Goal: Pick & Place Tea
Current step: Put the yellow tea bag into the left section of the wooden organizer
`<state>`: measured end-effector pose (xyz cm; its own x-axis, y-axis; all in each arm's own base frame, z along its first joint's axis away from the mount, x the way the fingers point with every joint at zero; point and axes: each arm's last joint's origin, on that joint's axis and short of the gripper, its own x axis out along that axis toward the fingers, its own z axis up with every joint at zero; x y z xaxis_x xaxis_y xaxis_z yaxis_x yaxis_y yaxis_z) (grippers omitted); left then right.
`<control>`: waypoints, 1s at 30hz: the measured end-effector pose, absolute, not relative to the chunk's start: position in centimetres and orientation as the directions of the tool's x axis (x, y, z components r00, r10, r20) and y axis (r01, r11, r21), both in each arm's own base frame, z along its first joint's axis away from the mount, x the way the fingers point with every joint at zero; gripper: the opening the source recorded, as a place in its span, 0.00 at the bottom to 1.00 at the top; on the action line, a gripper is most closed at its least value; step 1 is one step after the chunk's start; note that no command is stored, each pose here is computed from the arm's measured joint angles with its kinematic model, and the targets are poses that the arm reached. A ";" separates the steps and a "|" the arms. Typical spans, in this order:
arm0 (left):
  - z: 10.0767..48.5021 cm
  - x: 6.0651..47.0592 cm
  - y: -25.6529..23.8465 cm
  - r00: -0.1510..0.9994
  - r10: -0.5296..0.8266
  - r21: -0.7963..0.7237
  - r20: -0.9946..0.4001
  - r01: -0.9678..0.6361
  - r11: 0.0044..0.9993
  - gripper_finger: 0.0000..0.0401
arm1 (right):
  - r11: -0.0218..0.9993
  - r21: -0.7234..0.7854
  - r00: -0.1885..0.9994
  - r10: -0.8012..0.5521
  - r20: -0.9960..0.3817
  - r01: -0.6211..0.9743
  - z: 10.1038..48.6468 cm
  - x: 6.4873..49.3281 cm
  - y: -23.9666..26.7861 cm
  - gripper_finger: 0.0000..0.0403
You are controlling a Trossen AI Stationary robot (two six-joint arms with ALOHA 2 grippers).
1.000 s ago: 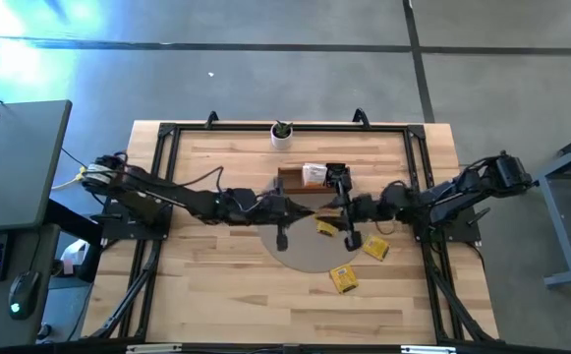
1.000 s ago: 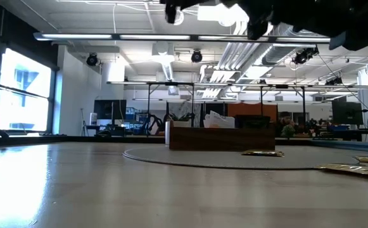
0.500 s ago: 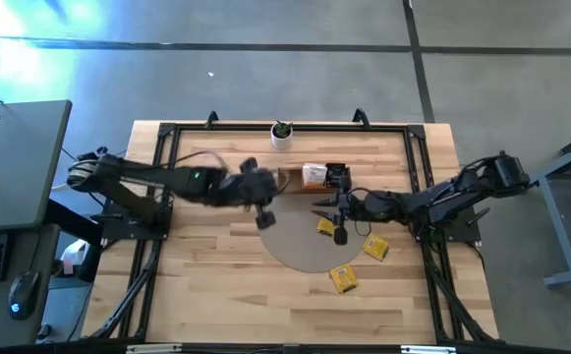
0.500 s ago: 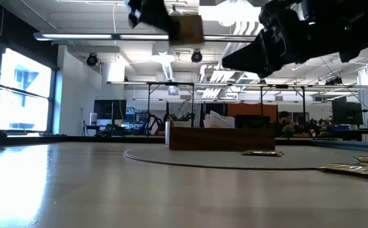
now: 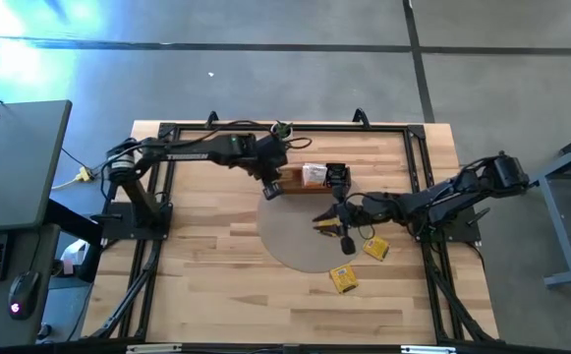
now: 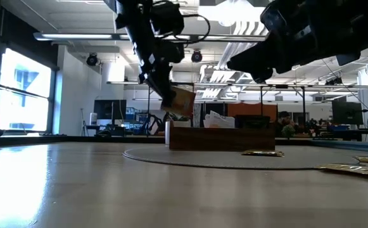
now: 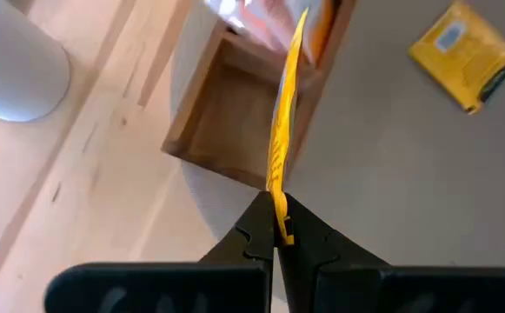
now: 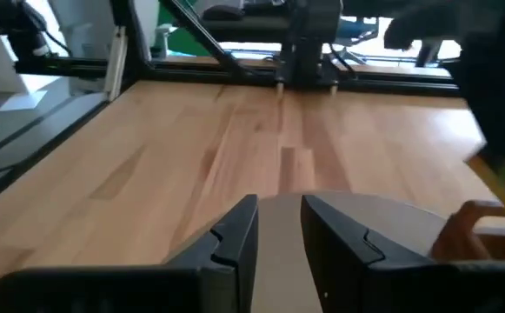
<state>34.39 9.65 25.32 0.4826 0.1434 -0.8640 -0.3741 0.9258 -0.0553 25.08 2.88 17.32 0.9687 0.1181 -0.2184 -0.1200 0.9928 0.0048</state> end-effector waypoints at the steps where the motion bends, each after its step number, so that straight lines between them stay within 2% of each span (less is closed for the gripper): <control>1: 25.0 34.5 10.0 0.479 0.147 -0.048 -0.866 -0.371 0.927 0.00 | 0.992 0.006 0.967 0.124 -0.222 -0.125 17.3 25.1 2.9 0.22; 7: 23.6 35.3 10.8 0.436 0.248 0.050 -0.865 -0.418 0.907 0.00 | 0.988 0.014 0.949 0.152 -0.277 -0.155 16.8 24.9 3.0 0.22; 15: 23.6 35.3 10.8 0.437 0.253 0.064 -0.863 -0.403 0.913 0.00 | 0.990 0.004 0.942 0.138 -0.305 -0.143 16.5 24.8 2.9 0.22; 18: 23.6 35.3 10.8 0.440 0.254 0.065 -0.861 -0.401 0.914 0.00 | 0.997 -0.082 0.961 -0.012 -0.275 -0.011 16.8 25.0 2.5 0.22; 22: 23.7 35.5 10.9 0.454 0.258 0.074 -0.853 -0.385 0.920 0.00 | 0.945 -0.201 0.949 -0.288 -0.130 0.259 18.1 25.2 1.2 0.22; 24: 23.8 35.6 10.9 0.468 0.261 0.074 -0.844 -0.381 0.922 0.00 | 0.931 -0.224 0.947 -0.312 -0.077 0.288 18.7 25.3 0.4 0.22; 27: 23.9 35.9 10.9 0.501 0.245 0.050 -0.830 -0.370 0.928 0.00 | 0.936 -0.252 0.960 -0.271 -0.072 0.246 18.8 25.4 -1.0 0.22; 30: 24.0 35.9 10.9 0.510 0.246 0.051 -0.824 -0.367 0.929 0.00 | 0.918 -0.291 0.952 -0.300 -0.063 0.270 19.4 25.8 -2.6 0.22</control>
<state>35.94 10.92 24.00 0.5099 0.2465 -0.8242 -0.3671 0.9288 0.0507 25.76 -2.60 19.41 0.9518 -0.3002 -0.0627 0.2703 0.9179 -0.2905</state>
